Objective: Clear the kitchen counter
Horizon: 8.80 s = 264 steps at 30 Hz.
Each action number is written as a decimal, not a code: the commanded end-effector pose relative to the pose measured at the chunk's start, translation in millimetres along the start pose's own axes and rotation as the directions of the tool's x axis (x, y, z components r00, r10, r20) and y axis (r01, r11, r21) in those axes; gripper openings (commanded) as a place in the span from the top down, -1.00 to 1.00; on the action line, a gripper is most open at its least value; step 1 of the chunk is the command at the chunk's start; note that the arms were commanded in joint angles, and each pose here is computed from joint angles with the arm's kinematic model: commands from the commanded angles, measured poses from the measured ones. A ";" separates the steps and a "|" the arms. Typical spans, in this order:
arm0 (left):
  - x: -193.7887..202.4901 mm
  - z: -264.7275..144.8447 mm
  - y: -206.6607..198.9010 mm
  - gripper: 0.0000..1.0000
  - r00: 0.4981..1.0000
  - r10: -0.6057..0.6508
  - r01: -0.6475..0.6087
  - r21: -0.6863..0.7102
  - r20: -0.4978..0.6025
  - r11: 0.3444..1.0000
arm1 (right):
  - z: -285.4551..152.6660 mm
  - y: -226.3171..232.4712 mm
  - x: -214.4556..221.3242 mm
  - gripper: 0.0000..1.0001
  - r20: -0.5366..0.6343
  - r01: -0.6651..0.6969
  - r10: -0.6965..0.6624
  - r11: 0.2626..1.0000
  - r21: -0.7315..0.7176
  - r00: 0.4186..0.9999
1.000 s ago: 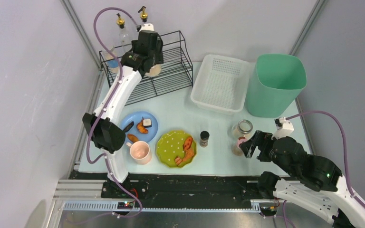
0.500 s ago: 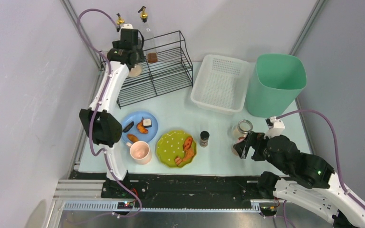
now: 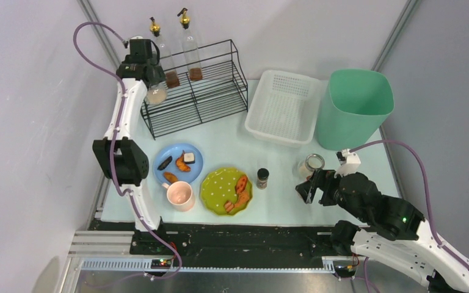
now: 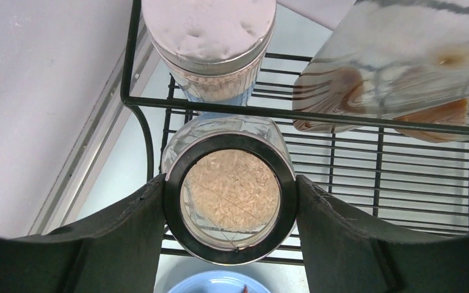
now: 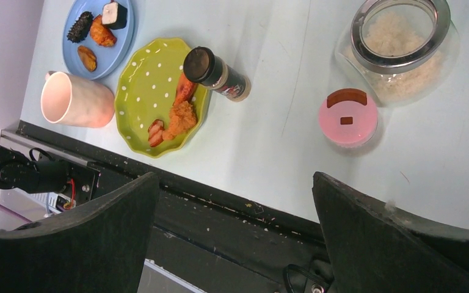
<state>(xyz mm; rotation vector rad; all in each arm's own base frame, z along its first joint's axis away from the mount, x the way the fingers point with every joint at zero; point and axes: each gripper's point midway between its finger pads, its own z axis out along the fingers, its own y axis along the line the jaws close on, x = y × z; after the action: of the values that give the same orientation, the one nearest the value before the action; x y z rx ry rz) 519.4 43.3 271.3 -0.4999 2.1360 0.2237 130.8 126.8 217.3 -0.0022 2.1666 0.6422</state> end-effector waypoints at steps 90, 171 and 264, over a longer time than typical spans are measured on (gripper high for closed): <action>329.5 -373.7 -377.9 -0.99 0.844 0.519 -0.363 0.859 0.139 0.361 | -65.7 -42.5 -52.9 -1.00 0.279 -0.236 0.210 0.970 0.064 0.937; 415.8 -299.0 -436.2 -0.17 0.829 0.540 -0.451 0.744 0.144 0.493 | -80.0 -38.8 -47.6 -1.00 0.273 -0.214 0.214 0.976 -0.028 0.938; -42.2 -98.6 -136.1 1.00 0.974 0.054 -0.127 0.331 0.221 0.935 | 4.3 34.0 -7.7 -1.00 0.065 -0.058 0.074 0.973 -0.223 0.995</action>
<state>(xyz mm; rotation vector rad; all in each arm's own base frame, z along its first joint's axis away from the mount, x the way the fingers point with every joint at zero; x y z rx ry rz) 509.4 -107.8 330.4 -0.1131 2.0500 0.0166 128.9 146.2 227.7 0.0188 2.0618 0.8664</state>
